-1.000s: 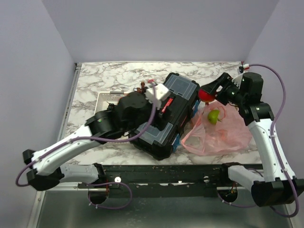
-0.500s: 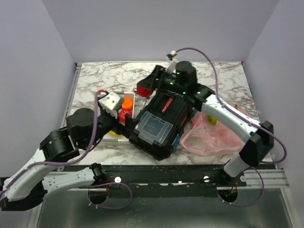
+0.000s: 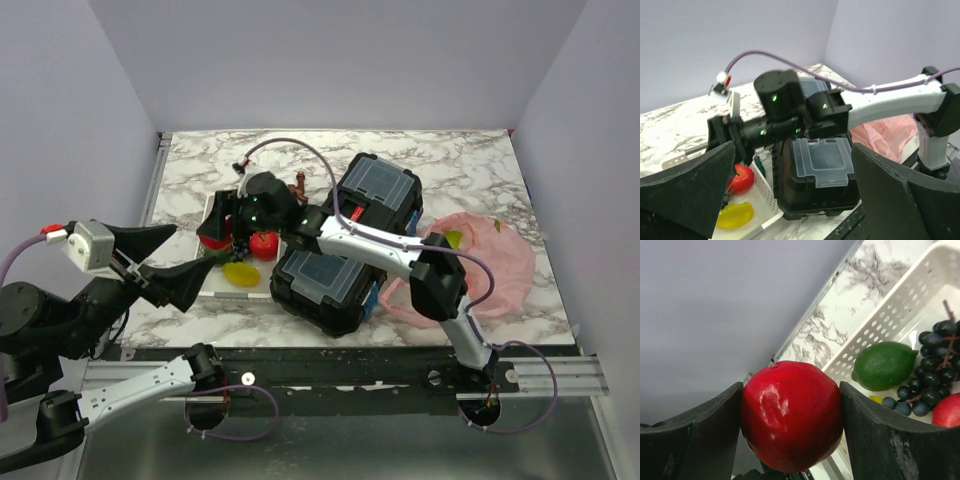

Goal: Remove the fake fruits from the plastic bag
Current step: Place the fake fruit in the bin.

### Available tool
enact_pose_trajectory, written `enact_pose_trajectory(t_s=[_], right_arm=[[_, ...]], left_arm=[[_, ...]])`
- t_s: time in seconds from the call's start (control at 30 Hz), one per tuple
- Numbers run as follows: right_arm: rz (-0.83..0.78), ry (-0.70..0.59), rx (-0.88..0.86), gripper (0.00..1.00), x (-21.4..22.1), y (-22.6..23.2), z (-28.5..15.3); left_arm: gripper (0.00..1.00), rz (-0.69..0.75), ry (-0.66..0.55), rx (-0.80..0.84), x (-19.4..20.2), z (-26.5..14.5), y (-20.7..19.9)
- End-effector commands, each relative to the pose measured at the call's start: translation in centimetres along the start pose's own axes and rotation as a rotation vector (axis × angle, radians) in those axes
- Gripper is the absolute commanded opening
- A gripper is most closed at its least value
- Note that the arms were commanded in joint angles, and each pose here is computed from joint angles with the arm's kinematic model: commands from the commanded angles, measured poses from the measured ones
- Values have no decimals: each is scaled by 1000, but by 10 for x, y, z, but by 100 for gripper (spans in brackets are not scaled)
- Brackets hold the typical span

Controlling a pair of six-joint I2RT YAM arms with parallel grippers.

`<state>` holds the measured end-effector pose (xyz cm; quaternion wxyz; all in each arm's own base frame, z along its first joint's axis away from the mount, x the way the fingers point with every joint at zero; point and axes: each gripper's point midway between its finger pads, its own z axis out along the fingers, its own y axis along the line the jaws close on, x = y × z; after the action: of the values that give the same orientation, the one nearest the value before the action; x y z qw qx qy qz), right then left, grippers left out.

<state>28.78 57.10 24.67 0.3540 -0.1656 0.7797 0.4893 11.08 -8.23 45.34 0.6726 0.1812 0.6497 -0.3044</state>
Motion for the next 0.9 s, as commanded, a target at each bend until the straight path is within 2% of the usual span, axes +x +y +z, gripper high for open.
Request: enact_pose_trajectory(t_s=[0.0, 0.07, 0.17, 0.43, 0.7, 0.87], right_arm=[[-28, 73, 61, 11, 41, -18, 28], [-36, 111, 65, 17, 60, -19, 37], [-52, 140, 133, 32, 81, -33, 46], [-80, 161, 216, 65, 96, -58, 52], [-135, 146, 177, 89, 77, -29, 35], [-166, 124, 173, 92, 55, -14, 22]], left_arm=[[99, -24, 12, -28, 6, -12, 8], [99, -45, 2, -44, 7, -16, 12], [99, -57, -5, -76, 10, -18, 18], [99, -87, 1, -46, 5, -18, 11], [99, -99, 29, -49, 12, -9, 8], [99, -92, 45, -51, 13, -2, 5]])
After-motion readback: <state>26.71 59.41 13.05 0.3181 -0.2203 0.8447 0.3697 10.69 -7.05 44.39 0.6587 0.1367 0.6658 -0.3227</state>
